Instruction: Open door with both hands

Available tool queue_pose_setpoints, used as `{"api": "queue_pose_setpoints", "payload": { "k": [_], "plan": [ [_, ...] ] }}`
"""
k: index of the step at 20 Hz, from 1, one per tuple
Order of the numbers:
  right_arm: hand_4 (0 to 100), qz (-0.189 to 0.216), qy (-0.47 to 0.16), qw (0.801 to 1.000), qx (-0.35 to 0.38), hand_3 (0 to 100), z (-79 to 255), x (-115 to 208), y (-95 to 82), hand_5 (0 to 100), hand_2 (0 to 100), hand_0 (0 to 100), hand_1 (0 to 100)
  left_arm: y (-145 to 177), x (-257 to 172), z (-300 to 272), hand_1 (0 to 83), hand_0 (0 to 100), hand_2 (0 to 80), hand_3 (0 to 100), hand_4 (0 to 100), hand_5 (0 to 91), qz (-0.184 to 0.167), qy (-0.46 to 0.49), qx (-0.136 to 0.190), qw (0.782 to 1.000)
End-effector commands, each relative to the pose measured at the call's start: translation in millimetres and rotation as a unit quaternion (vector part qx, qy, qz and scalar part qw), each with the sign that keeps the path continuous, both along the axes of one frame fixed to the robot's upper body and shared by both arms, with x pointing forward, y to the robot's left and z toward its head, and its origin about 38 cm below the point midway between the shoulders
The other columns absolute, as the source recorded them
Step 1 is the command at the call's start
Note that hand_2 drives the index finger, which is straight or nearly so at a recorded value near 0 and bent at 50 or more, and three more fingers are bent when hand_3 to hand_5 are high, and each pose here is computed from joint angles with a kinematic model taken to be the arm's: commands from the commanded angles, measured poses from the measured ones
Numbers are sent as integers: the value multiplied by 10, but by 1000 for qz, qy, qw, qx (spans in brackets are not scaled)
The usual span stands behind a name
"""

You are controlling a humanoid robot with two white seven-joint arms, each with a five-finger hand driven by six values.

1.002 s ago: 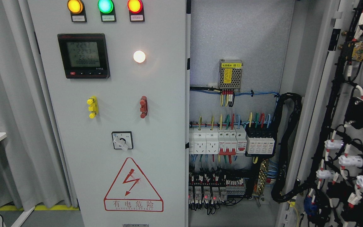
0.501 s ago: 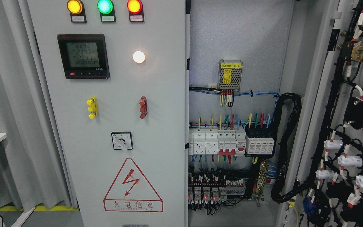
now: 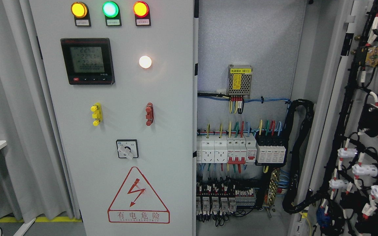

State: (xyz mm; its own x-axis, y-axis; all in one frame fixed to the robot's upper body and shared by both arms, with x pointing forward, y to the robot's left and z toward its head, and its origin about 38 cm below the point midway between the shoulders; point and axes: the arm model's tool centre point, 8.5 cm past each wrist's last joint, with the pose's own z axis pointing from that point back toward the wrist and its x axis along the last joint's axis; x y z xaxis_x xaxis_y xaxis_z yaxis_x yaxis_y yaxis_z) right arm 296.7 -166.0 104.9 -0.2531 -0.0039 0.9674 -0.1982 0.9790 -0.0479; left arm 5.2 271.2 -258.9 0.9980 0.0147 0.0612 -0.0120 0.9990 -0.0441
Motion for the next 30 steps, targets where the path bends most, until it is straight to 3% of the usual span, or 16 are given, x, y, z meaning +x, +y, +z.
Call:
{"api": "queue_pose_setpoints", "payload": {
  "k": [1, 6, 13, 18, 25, 30],
  "plan": [
    [0, 21, -157, 987, 27, 0, 1014, 158, 117, 0, 0, 218, 0, -13, -23, 4, 0, 295, 28, 28, 36, 0, 6, 4, 3, 1000],
    [0, 12, -187, 982, 16, 0, 1416, 595, 99, 0, 0, 218, 0, -15, -18, 3, 0, 295, 28, 28, 36, 0, 3, 3, 3, 1000],
    [0, 24, -221, 975, 5, 0, 1985, 1041, 209, 0, 0, 218, 0, -17, -13, 3, 0, 296, 28, 28, 35, 0, 4, 2, 3, 1000],
    [0, 60, -165, 982, 63, 0, 2048, 1306, 248, 0, 0, 218, 0, -17, -12, 3, 0, 296, 28, 28, 36, 0, 2, 2, 3, 1000],
    [0, 94, -111, 985, 89, 0, 2180, 1673, 361, 0, 0, 218, 0, -17, 4, 2, 0, 295, 28, 28, 36, 0, 1, 0, 3, 1000],
    [0, 89, -102, 987, 82, 0, 2259, 1873, 367, 0, 0, 218, 0, -19, 10, 2, 0, 296, 29, 28, 36, 0, 1, -1, 3, 1000]
  ]
}}
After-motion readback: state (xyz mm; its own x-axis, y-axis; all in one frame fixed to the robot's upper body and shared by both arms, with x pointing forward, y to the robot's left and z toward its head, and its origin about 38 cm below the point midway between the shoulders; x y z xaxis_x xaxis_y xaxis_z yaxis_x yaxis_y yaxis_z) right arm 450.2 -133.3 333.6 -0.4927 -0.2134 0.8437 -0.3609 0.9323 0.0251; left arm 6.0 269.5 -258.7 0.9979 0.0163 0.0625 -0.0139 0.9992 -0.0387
